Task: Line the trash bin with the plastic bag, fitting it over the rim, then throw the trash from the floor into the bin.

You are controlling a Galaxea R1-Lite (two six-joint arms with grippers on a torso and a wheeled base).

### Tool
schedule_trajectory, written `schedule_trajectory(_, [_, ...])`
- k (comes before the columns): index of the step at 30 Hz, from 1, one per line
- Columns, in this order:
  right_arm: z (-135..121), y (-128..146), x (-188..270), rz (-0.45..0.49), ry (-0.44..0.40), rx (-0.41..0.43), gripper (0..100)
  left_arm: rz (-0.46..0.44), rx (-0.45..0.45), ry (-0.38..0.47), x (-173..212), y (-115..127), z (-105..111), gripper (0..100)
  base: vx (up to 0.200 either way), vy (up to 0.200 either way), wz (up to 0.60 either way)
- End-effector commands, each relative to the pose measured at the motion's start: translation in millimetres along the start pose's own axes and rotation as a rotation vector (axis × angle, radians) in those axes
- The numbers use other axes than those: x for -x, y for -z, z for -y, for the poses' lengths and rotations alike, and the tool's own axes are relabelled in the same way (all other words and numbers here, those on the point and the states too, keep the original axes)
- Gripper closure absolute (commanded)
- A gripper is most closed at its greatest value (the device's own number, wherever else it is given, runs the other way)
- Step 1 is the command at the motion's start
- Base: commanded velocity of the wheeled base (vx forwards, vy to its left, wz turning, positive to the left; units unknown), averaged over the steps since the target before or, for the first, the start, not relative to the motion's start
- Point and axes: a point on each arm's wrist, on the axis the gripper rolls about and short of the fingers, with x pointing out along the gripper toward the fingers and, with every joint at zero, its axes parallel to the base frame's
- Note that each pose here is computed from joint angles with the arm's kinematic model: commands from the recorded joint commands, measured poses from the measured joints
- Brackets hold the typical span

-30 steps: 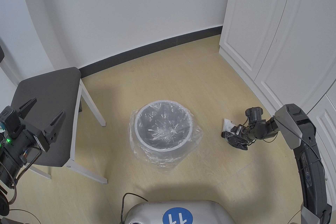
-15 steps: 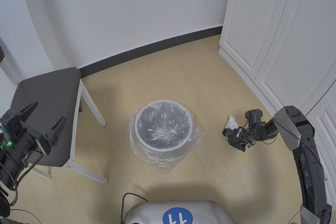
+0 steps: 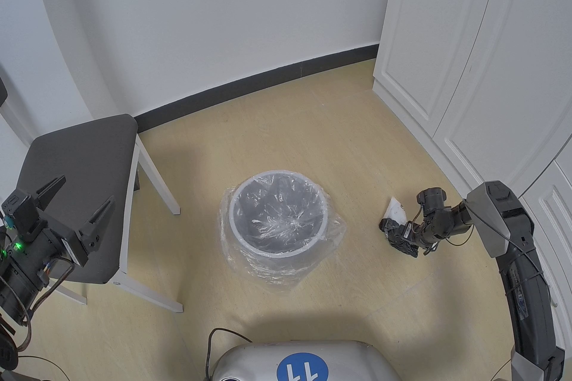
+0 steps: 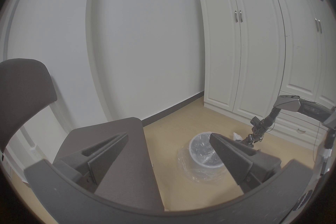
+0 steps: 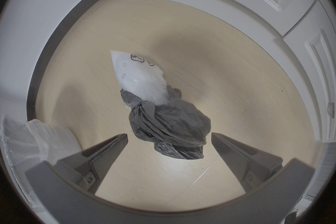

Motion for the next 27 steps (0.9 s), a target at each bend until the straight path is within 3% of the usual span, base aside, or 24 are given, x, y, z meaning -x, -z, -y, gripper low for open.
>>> schedule_trajectory(1, [-1.2, -1.5, -1.6, -0.004, 0.002, 0.000, 0, -0.007, 0.000, 0.002, -0.1, 1.5, 0.4, 0, 0.000, 0.000, 0.00])
schedule_trajectory(21, [-1.4, -0.9, -3.0, -0.015, 0.026, 0.005, 0, -0.016, -0.001, 0.005, -0.7, 3.2, 0.8, 0, 0.000, 0.000, 0.00])
schedule_trajectory(22, [-2.1, -0.5, -2.9, -0.015, 0.025, 0.006, 100, -0.015, -0.001, 0.005, -0.5, 3.0, 0.8, 0, 0.000, 0.000, 0.00])
schedule_trajectory(27, [-1.3, -0.7, -3.0, -0.017, 0.027, 0.006, 100, -0.024, -0.001, 0.006, 0.2, 5.1, 1.1, 0, 0.000, 0.000, 0.00])
